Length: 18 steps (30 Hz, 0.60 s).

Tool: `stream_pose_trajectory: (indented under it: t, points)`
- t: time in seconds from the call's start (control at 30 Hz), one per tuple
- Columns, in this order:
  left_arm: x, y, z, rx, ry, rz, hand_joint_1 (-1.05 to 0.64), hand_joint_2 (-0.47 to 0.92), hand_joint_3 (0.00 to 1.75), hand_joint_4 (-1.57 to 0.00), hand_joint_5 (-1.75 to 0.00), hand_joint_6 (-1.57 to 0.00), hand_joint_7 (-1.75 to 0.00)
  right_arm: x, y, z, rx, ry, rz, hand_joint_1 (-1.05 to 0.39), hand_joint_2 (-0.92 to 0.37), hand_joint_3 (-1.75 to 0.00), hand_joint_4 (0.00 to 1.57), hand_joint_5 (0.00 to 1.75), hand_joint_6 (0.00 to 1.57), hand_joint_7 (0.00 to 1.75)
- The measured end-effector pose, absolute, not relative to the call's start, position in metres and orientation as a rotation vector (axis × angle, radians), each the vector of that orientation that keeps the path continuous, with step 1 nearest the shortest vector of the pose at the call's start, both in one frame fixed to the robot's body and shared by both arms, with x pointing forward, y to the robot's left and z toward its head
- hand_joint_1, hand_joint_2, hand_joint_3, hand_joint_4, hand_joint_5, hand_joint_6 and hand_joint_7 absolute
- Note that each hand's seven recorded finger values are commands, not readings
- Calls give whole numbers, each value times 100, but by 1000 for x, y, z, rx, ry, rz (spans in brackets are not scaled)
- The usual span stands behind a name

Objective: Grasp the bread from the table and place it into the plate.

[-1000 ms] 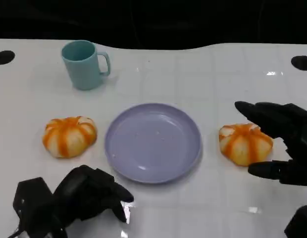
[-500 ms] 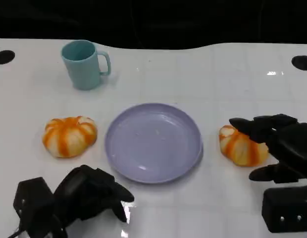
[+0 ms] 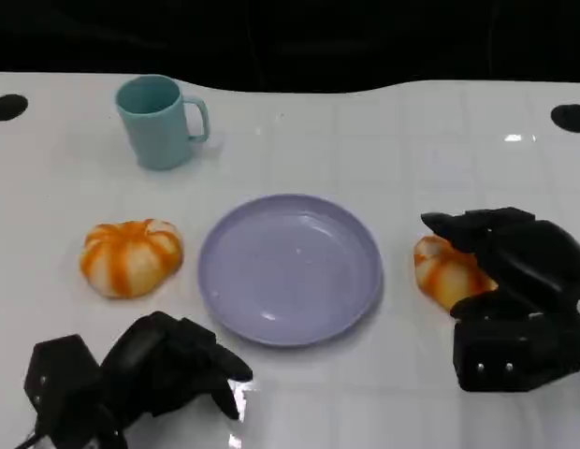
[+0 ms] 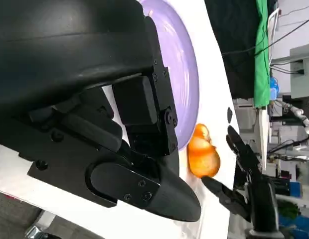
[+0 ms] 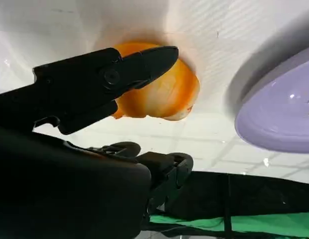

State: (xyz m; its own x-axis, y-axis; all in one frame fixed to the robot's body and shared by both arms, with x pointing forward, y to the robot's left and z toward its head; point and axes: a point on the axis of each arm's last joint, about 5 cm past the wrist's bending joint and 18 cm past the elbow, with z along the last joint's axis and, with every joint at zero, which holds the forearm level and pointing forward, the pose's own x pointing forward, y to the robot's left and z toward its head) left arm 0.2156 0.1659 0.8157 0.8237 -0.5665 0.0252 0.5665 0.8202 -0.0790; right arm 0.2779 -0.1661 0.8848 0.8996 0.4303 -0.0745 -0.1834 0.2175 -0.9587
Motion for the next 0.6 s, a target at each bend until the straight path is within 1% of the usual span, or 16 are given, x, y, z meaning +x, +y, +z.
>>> stream_pose_trajectory:
  t: [0.07, 0.1, 0.2, 0.3, 0.4, 0.47, 0.57, 0.6]
  points:
    - [216, 166, 816, -84, -1, -603, -105, 92, 7, -128, -96, -157, -7, 280, -165, 882, -1281, -213, 431, -60, -91, -2, 29, 16, 28, 2]
    - [216, 166, 816, -83, -2, -603, -105, 92, 7, -128, -95, -157, -7, 281, -164, 879, -1279, -200, 433, -58, -92, -3, 33, 17, 30, 3]
    - [215, 166, 816, -84, -2, -603, -105, 92, 7, -128, -95, -157, -7, 283, -164, 875, -1267, -179, 433, -54, -92, -5, 39, 19, 35, 4]
    - [215, 166, 816, -84, -4, -602, -105, 92, 6, -128, -95, -157, -7, 285, -163, 872, -1255, -175, 428, -48, -92, -9, 46, 20, 41, 5]
    - [213, 167, 815, -85, -5, -600, -105, 92, 5, -128, -94, -157, -7, 285, -164, 869, -1243, -153, 419, -45, -92, -9, 51, 22, 46, 7]
    - [213, 167, 816, -85, -9, -600, -105, 92, 5, -128, -94, -157, -7, 285, -164, 869, -1239, -153, 416, -41, -92, -5, 58, 23, 54, 7]
    - [214, 167, 817, -83, -15, -601, -105, 92, 5, -128, -94, -157, -7, 285, -165, 868, -1224, -149, 403, -39, -92, -4, 61, 24, 58, 7]
    - [214, 167, 817, -83, -15, -601, -105, 92, 5, -128, -94, -157, -7, 285, -165, 868, -1222, -150, 400, -30, -92, -5, 71, 46, 73, 7]
